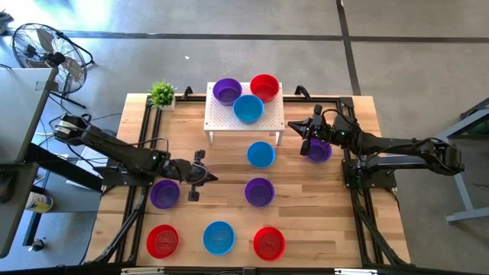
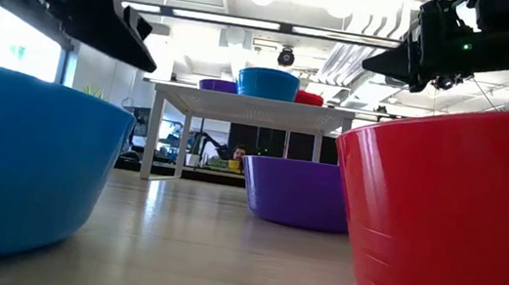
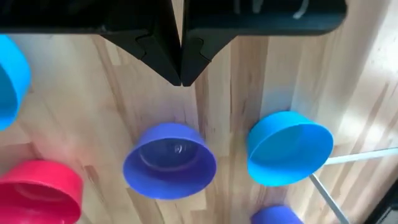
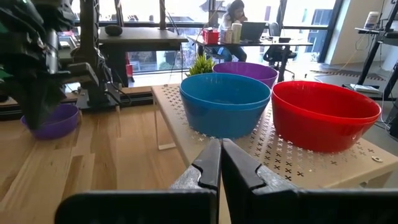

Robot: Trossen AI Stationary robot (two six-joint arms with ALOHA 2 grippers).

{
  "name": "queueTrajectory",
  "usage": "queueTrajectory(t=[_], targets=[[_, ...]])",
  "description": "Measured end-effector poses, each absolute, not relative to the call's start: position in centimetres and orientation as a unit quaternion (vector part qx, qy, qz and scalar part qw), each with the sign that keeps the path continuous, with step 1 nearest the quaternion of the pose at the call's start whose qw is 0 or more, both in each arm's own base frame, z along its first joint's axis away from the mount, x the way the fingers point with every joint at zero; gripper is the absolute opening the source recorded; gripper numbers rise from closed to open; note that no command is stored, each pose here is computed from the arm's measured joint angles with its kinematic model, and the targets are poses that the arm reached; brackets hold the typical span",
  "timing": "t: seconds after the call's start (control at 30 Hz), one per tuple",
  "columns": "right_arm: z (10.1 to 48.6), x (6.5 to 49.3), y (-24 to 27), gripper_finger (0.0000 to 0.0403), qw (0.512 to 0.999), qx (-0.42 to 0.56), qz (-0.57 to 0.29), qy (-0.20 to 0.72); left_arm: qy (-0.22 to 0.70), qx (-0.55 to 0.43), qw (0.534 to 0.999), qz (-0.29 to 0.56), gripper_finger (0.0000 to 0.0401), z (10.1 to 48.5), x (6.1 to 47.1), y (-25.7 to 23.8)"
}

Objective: Pick & Place Mini bowls
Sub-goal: Stack the purple bowl on the purple bowl on the shelf

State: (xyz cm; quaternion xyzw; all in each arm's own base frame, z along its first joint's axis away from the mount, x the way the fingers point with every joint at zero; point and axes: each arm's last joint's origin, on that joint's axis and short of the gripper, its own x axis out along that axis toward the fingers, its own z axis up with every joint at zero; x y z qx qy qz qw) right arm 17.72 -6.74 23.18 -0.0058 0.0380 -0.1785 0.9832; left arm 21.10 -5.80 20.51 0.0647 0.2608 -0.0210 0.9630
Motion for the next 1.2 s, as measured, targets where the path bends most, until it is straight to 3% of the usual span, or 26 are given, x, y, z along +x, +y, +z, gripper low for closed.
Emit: queueTrajectory(t=[0.33,0.7,0.9,1.2], targets=[[23.2,17.7,-6.7,0.0003,0.984,-0.006,-0.176,0.036,0.146,0.062,0.987,-0.02,0.0003,17.9,20.1,-4.2],[23.4,18.2,-5.2,0.0003,0.99,-0.022,-0.134,0.031,0.118,0.003,0.992,-0.032,0.0003,16.9,19.7,0.1],[24.1,18.9,-3.2,0.0003,0.992,-0.057,-0.114,0.027,0.112,-0.002,0.991,-0.07,0.0003,17.0,19.7,0.1],[25.0,19.3,-0.3,0.0003,0.99,-0.078,-0.095,0.068,0.132,0.0,0.99,-0.049,0.0003,16.6,19.6,0.3]])
